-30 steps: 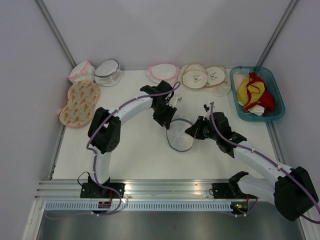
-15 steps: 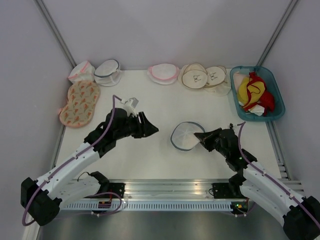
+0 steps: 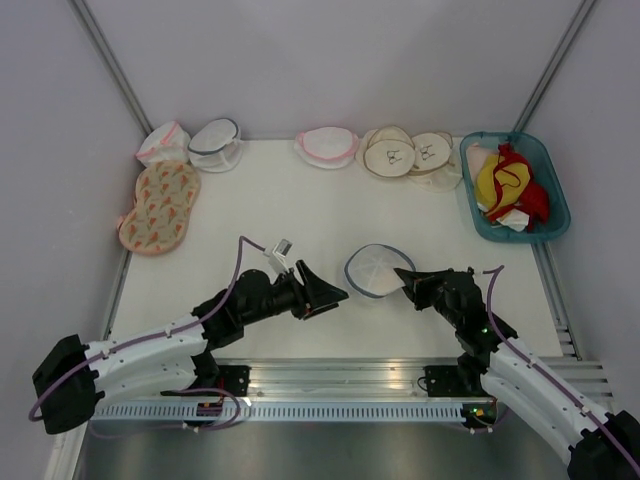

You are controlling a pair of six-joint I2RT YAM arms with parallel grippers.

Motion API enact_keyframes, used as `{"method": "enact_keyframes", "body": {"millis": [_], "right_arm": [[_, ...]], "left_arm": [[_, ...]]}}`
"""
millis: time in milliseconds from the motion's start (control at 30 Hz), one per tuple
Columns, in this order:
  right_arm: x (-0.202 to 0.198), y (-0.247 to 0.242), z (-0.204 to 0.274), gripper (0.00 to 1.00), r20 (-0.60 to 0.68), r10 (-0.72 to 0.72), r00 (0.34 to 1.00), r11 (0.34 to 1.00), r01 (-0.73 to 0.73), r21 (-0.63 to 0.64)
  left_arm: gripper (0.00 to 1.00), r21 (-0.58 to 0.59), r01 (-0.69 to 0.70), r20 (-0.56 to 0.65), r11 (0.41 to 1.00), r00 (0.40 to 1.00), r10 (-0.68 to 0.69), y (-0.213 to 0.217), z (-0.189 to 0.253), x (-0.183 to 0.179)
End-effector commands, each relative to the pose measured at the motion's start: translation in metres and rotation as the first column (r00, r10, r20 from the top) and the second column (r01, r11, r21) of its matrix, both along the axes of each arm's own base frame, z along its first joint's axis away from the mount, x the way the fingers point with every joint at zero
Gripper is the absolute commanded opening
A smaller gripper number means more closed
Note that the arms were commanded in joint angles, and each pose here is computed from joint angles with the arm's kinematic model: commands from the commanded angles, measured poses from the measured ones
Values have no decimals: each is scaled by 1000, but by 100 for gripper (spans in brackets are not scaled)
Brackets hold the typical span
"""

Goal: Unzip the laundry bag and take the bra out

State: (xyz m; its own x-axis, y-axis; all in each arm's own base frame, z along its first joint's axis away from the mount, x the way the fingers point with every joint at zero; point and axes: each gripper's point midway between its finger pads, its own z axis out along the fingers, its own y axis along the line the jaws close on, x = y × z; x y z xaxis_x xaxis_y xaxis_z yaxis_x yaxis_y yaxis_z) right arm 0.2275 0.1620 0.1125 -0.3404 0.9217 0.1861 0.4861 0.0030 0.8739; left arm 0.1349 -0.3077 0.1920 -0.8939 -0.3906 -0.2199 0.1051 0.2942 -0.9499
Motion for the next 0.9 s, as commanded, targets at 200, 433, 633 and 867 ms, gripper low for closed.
{"method": "enact_keyframes", "body": {"millis": [200,433,633,867], "right_arm": [[7,16,30,0,99,32,995,993,-42,109],[0,41,36,0,146,194,970,974,-207,86],[-1,38,47,0,188,189,964,975,-207,76],[1,24,47,0,194,120,974,990,-133,57]], "left_arm": [[70,-160,-56,-37,985,998,50,-53,28,20],[73,15,-223,107,975,970,220,-40,9,57],[73,103,-286,170,953,949,266,-34,6,78],[72,139,-52,19,989,999,50,-50,-6,31]]}}
